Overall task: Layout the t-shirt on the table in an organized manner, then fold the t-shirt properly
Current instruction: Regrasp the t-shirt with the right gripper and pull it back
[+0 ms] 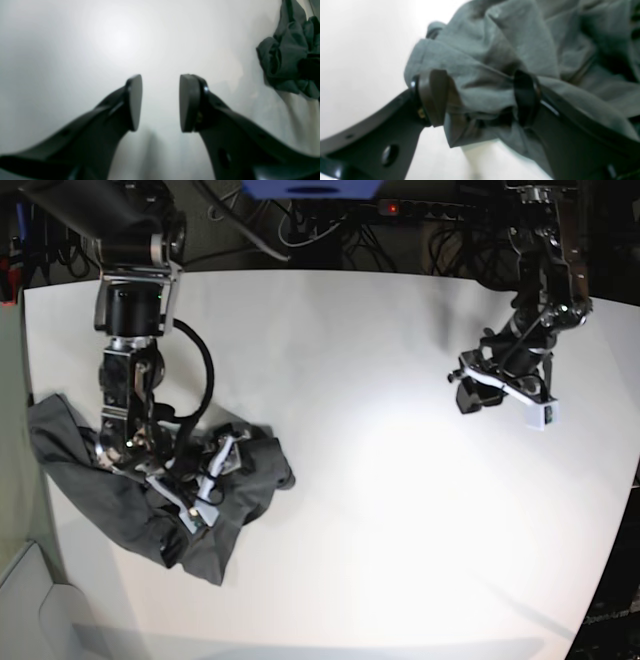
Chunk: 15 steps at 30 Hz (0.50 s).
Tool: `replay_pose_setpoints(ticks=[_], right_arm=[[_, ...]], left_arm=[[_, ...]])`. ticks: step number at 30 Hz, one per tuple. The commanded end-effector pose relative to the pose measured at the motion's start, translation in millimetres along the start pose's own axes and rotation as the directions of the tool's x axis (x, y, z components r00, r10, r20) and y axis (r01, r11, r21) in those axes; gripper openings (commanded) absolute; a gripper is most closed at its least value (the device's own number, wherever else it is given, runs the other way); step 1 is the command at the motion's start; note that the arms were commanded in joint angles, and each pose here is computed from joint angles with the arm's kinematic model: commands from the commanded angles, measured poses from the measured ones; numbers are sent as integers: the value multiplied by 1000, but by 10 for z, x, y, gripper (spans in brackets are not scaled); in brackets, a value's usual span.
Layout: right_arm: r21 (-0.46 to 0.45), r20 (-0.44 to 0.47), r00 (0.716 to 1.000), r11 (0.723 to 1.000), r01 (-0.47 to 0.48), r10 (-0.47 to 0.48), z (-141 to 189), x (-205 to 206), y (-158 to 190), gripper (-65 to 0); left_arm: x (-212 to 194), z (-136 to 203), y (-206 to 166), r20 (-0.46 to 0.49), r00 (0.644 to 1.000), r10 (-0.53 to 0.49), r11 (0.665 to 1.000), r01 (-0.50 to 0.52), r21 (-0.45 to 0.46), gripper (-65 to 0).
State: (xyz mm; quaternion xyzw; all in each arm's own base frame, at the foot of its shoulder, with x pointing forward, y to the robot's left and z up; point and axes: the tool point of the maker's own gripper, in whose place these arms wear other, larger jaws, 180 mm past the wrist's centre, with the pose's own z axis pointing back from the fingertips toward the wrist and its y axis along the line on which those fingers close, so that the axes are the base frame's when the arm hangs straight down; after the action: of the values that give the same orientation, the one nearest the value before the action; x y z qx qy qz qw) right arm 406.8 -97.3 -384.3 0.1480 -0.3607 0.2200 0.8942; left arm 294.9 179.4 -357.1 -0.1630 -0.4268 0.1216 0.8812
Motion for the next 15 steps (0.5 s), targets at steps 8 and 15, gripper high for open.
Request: replay_pose_setpoints(ticks=[8, 15], right_arm=[[-62, 140, 986, 995, -79, 87, 341, 334, 43, -636], [-170, 266, 934, 965, -198, 238, 1035, 432, 407, -650]], left_arm=[[144, 23, -49, 48, 999, -9, 1000, 10, -17, -408], [169, 12, -54, 53, 999, -9, 1000, 10, -19, -408]])
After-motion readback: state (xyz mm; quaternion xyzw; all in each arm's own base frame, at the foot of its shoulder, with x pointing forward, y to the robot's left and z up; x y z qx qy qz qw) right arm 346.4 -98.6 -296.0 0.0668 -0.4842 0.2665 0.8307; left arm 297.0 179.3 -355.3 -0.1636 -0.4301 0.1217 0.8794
